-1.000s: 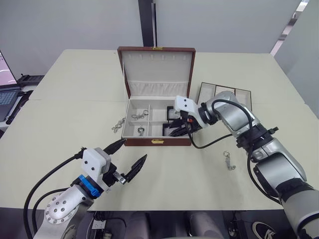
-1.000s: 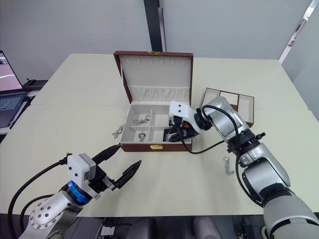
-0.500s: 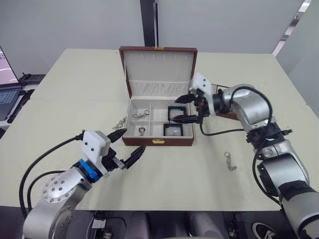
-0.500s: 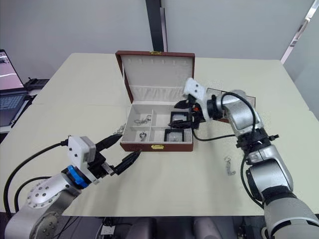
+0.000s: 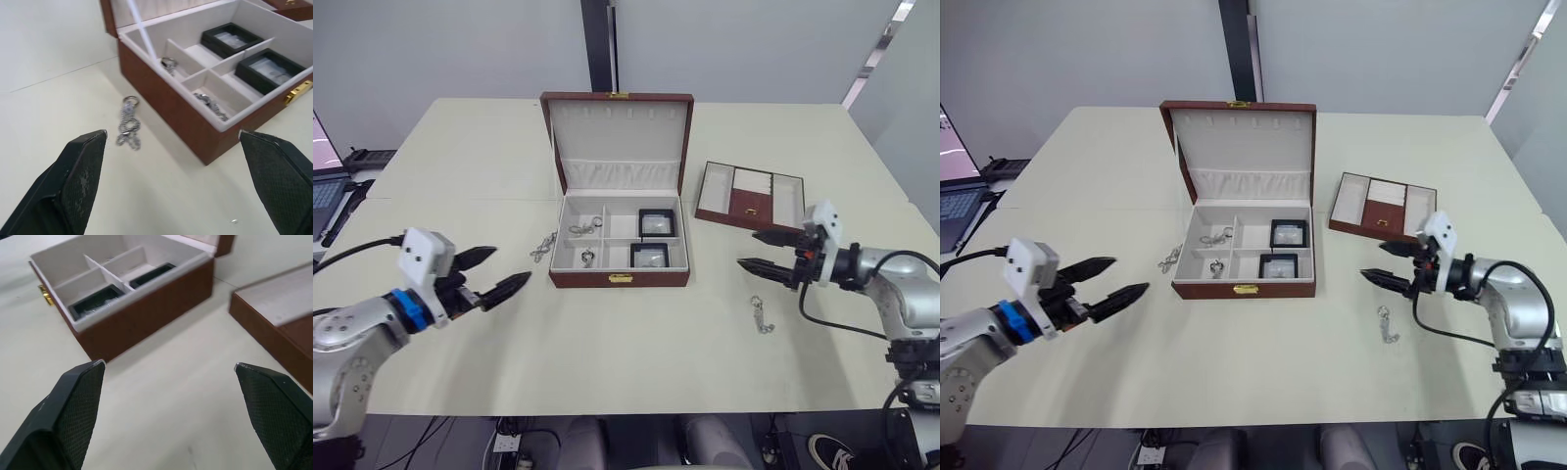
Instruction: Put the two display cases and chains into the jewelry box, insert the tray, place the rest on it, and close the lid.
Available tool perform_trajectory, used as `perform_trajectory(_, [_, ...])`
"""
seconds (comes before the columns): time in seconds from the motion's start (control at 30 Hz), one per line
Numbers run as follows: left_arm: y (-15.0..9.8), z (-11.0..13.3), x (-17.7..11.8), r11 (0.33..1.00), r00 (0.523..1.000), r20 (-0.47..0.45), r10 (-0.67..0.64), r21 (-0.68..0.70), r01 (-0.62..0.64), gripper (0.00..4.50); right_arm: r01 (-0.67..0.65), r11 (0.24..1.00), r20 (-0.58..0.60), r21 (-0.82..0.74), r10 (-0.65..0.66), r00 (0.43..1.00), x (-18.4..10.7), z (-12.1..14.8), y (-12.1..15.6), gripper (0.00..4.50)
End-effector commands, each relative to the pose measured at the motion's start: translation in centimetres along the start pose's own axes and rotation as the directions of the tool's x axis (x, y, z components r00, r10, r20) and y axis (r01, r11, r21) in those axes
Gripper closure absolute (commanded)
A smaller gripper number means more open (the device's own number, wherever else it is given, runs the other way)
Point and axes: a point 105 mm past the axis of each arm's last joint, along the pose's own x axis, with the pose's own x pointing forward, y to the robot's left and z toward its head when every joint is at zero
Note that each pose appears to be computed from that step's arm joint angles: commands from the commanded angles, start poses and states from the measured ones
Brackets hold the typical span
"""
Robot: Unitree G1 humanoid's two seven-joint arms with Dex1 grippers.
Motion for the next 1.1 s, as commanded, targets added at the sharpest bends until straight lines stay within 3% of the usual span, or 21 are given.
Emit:
perform_trajectory(0.03, [1.6, 0.1, -1.1, 0.998, 0.999, -0.002, 0.049, 0.039, -0.049, 0.00, 0.109, 0.991, 0.009, -0.080, -0.108, 0.994, -2.3, 0.5, -1.4, 0.01])
perform_trajectory(0.4, [5.3, -2.2, -3.3, 0.978, 0.978, -0.036, 0.204, 0.053, -0.202, 0.00, 0.335, 0.942, -0.036, -0.019, -0.335, 0.941, -6.3, -3.3, -4.4, 0.01])
perform_trajectory(0.6, [5.6, -3.6, -3.2, 0.971, 0.971, -0.035, 0.236, 0.048, -0.234, 0.00, 0.347, 0.938, -0.042, -0.017, -0.348, 0.937, -5.9, -4.2, -4.5, 0.01])
perform_trajectory(1.1, [5.8, -3.0, -3.1, 0.968, 0.970, -0.008, 0.241, 0.066, -0.240, 0.00, 0.329, 0.944, -0.033, -0.033, -0.330, 0.944, -5.7, -3.7, -4.6, 0.01])
